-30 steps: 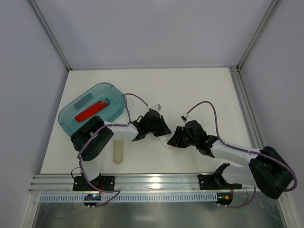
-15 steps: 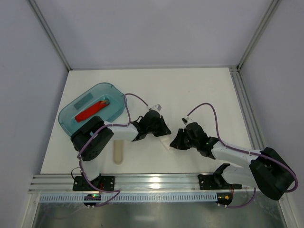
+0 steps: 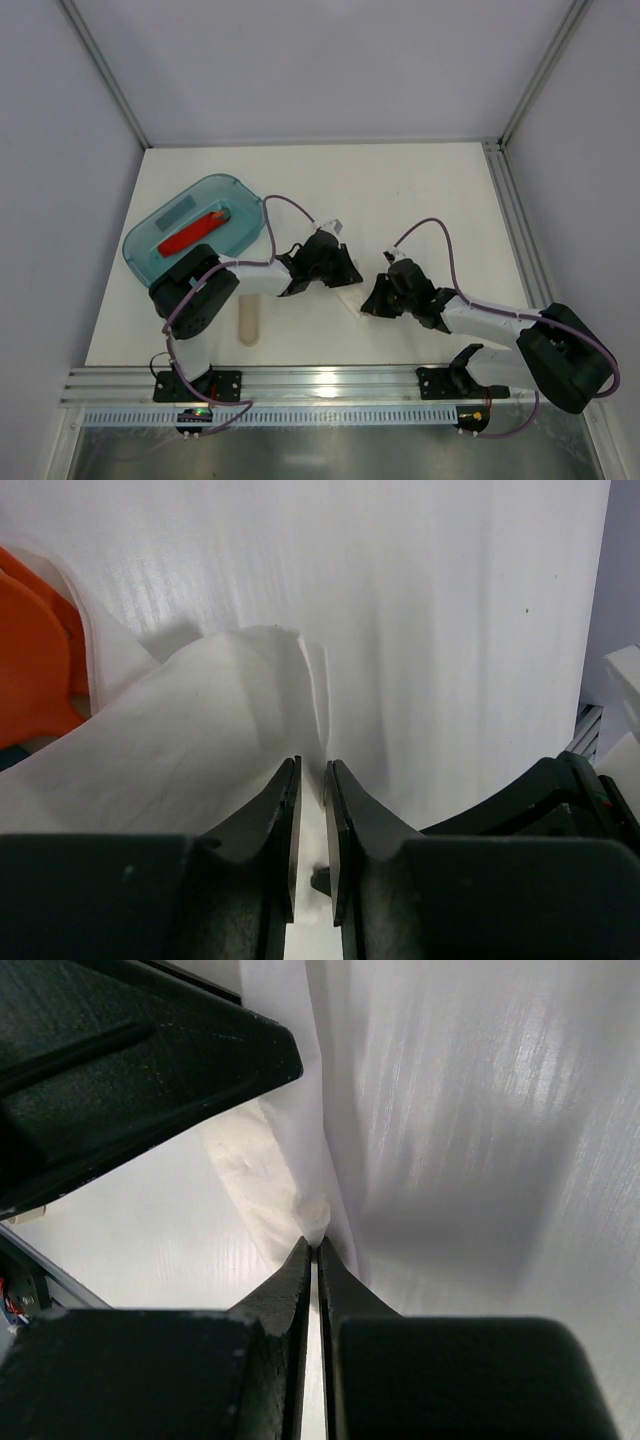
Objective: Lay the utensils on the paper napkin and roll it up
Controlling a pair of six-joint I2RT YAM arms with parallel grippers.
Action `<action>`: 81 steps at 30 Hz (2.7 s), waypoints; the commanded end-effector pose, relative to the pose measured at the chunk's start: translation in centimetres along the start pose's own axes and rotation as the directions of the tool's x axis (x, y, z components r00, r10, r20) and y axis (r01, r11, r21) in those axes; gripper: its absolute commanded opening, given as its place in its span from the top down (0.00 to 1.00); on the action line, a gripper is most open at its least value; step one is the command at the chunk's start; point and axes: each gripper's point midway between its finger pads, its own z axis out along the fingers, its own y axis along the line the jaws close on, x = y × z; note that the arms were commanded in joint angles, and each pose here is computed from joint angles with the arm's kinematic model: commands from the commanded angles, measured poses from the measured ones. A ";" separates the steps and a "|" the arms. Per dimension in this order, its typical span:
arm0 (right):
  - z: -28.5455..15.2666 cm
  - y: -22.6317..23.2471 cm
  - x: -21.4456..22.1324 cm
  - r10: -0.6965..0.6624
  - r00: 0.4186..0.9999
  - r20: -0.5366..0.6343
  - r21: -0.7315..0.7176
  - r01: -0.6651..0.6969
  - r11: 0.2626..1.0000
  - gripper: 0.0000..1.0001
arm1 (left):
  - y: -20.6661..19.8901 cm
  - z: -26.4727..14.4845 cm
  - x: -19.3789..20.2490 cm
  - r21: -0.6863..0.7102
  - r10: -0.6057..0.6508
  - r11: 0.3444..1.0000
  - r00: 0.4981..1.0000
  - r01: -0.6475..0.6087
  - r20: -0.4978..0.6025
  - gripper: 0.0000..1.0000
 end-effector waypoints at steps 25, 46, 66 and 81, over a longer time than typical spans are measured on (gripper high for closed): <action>0.6 -0.6 0.6 0.151 0.988 0.004 0.031 -0.152 0.988 0.96 | 0.0 -3.4 0.7 -0.051 0.012 0.999 1.000 -0.013 -0.014 0.78; -0.9 0.0 -0.6 0.122 0.993 0.009 0.064 -0.122 0.990 0.71 | 1.3 -1.2 3.9 -0.067 -0.005 0.998 0.996 0.000 -0.086 0.81; 2.2 0.1 -10.4 0.011 0.999 0.052 0.077 -0.015 0.997 0.57 | 2.3 -1.5 5.1 -0.079 0.008 0.997 0.994 -0.017 -0.111 0.81; 2.3 -2.9 -5.5 0.128 0.988 0.085 0.048 -0.132 0.990 0.96 | 3.9 -3.4 5.1 -0.134 0.058 0.988 0.993 -0.071 -0.100 0.80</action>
